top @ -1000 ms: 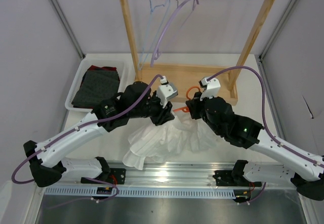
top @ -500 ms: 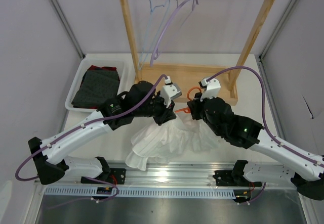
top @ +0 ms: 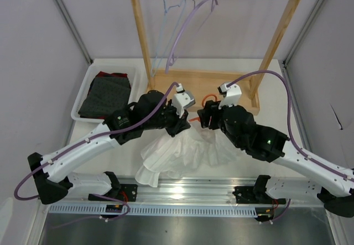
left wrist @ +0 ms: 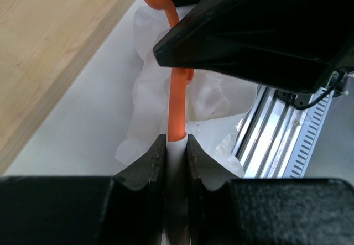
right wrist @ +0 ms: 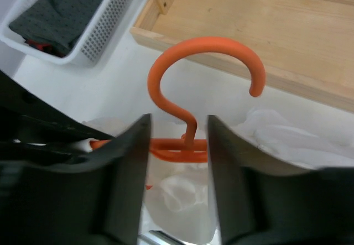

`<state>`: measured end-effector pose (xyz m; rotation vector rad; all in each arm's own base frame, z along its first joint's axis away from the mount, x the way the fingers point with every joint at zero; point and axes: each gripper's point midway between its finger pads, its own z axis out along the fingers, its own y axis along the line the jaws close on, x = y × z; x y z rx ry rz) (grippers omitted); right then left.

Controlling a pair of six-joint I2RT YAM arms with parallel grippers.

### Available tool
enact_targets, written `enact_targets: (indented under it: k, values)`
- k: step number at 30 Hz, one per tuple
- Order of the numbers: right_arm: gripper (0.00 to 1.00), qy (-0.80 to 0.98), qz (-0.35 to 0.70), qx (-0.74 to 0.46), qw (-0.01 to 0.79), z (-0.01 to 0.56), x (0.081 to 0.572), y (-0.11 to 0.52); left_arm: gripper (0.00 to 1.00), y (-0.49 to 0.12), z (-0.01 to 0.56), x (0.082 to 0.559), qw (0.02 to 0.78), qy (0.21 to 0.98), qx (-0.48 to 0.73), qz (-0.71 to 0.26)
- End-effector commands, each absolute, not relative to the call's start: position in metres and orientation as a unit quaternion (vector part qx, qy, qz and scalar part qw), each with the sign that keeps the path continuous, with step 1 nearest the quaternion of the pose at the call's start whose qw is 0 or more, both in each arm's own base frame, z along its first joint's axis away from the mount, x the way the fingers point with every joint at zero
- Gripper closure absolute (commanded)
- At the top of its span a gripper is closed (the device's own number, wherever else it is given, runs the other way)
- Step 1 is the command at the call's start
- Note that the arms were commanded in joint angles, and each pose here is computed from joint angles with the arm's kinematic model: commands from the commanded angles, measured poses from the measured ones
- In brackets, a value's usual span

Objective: Place the skirt on the hanger

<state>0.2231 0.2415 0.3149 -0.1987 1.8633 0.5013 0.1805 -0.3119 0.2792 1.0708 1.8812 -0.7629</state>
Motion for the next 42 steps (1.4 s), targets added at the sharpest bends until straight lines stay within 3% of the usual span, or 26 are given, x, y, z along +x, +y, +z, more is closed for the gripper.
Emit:
enact_targets:
  k: [1, 6, 13, 29, 32, 35, 36, 37, 42]
  values:
    - [0.39, 0.761, 0.25, -0.046, 0.597, 0.361, 0.224, 0.232, 1.0, -0.305, 0.314, 0.188, 0.475, 0.724, 0.39, -0.313]
    - [0.35, 0.763, 0.232, -0.011, 0.603, 0.364, 0.228, 0.203, 1.0, -0.292, 0.311, 0.188, 0.478, 0.732, 0.374, -0.311]
    - [0.44, 0.781, 0.213, 0.013, 0.587, 0.338, 0.231, 0.183, 1.0, -0.283, 0.334, 0.184, 0.497, 0.719, 0.362, -0.323]
    - [0.45, 0.803, 0.246, -0.023, 0.543, 0.31, 0.238, 0.22, 1.0, -0.289, 0.342, 0.183, 0.494, 0.714, 0.367, -0.333]
    - [0.55, 0.806, 0.234, -0.014, 0.543, 0.305, 0.239, 0.214, 1.0, -0.289, 0.344, 0.183, 0.495, 0.713, 0.367, -0.333]
    - [0.77, 0.809, 0.223, -0.004, 0.544, 0.302, 0.244, 0.209, 1.0, -0.288, 0.346, 0.181, 0.495, 0.711, 0.369, -0.336]
    - [0.91, 0.808, 0.222, -0.002, 0.545, 0.302, 0.245, 0.207, 1.0, -0.289, 0.347, 0.18, 0.494, 0.711, 0.369, -0.338]
    - [0.99, 0.809, 0.221, -0.002, 0.545, 0.302, 0.246, 0.206, 1.0, -0.288, 0.347, 0.18, 0.495, 0.711, 0.37, -0.337]
    - [1.0, 0.811, 0.194, 0.022, 0.551, 0.303, 0.257, 0.186, 1.0, -0.285, 0.349, 0.18, 0.498, 0.71, 0.369, -0.334]
